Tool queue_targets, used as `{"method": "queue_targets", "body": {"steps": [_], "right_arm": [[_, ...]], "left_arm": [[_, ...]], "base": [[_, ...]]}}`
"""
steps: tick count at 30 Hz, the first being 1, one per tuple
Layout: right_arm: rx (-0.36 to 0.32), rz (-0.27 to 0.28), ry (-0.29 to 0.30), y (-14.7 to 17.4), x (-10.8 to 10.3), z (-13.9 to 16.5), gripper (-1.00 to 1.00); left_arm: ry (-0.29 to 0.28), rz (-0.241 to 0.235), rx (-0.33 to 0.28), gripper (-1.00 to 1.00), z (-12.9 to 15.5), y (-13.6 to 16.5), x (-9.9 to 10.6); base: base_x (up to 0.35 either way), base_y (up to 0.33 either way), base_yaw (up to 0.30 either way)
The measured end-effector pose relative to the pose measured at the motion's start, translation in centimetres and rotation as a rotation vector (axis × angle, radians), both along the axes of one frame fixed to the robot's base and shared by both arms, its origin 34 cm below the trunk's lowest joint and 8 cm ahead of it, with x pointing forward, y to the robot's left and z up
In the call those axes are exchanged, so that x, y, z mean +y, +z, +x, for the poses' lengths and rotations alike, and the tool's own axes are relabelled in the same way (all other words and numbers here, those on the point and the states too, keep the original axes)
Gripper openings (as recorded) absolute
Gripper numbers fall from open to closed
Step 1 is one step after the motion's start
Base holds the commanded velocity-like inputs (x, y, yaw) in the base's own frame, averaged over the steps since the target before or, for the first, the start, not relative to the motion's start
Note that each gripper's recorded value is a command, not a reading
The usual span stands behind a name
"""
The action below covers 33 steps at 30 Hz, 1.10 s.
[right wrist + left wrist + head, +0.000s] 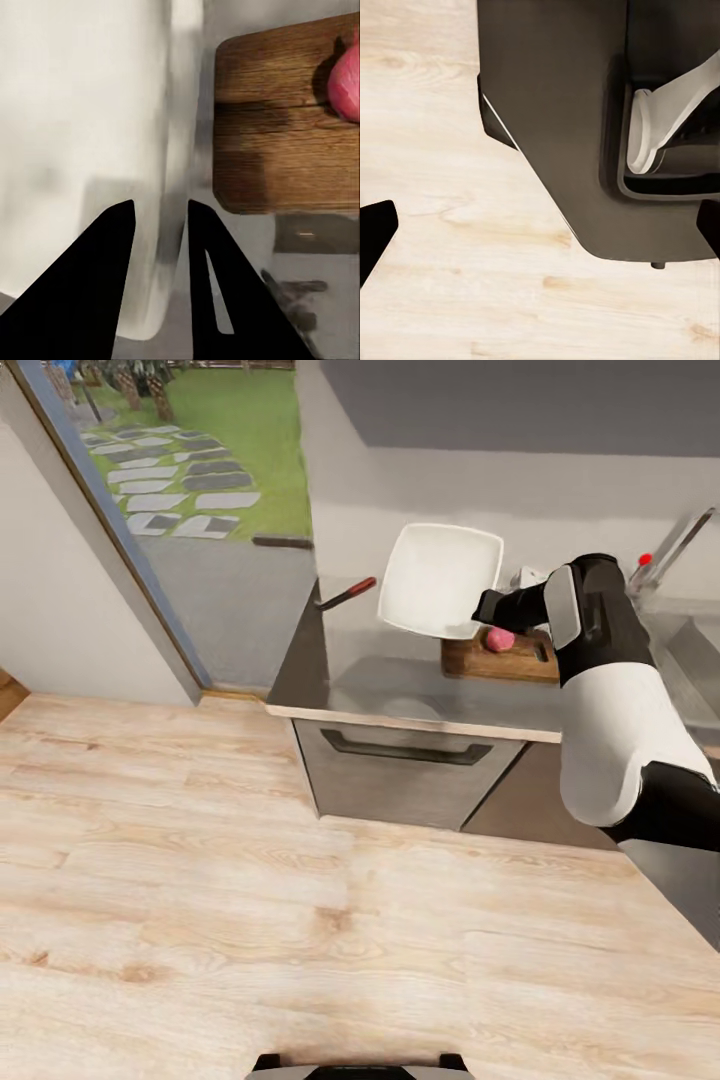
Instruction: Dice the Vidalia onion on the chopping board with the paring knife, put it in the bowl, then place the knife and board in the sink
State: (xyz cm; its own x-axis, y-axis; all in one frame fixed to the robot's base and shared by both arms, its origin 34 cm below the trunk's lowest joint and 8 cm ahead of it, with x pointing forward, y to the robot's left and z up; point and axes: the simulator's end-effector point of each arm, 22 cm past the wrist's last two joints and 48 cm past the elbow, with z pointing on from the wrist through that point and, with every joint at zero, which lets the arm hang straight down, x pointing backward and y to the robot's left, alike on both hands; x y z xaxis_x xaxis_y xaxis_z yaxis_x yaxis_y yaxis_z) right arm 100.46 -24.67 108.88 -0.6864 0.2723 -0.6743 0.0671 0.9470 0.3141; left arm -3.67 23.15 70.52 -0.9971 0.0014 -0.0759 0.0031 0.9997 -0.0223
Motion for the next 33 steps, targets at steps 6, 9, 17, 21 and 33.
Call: {"method": "queue_targets", "body": {"steps": [6, 9, 17, 21, 33], "right_arm": [[0.046, 0.016, 0.038, -1.9, 2.8, -0.5, -1.00], [0.064, 0.021, 0.052, -2.6, 3.7, -0.8, -1.00], [0.080, 0.039, 0.087, -3.1, 6.3, -1.2, -1.00], [0.088, 0.044, 0.094, -3.4, 6.7, -1.3, -1.00], [0.108, 0.052, 0.111, -4.1, 7.8, -1.7, -1.00]], "left_arm": [[-0.001, -0.001, 0.000, 1.00, 0.0, 0.0, 0.0], [-0.001, -0.001, 0.000, 1.00, 0.0, 0.0, -0.1], [0.000, -0.003, 0.002, 1.00, 0.0, 0.0, -0.1], [0.000, -0.003, 0.002, 1.00, 0.0, 0.0, -0.1], [-0.001, 0.000, 0.020, 1.00, -0.8, 0.2, 0.0]], "base": [[0.168, 0.214, 0.000], [0.042, 0.056, 0.000], [0.005, 0.007, 0.000], [0.000, 0.000, 0.000], [0.000, 0.000, 0.000]]}}
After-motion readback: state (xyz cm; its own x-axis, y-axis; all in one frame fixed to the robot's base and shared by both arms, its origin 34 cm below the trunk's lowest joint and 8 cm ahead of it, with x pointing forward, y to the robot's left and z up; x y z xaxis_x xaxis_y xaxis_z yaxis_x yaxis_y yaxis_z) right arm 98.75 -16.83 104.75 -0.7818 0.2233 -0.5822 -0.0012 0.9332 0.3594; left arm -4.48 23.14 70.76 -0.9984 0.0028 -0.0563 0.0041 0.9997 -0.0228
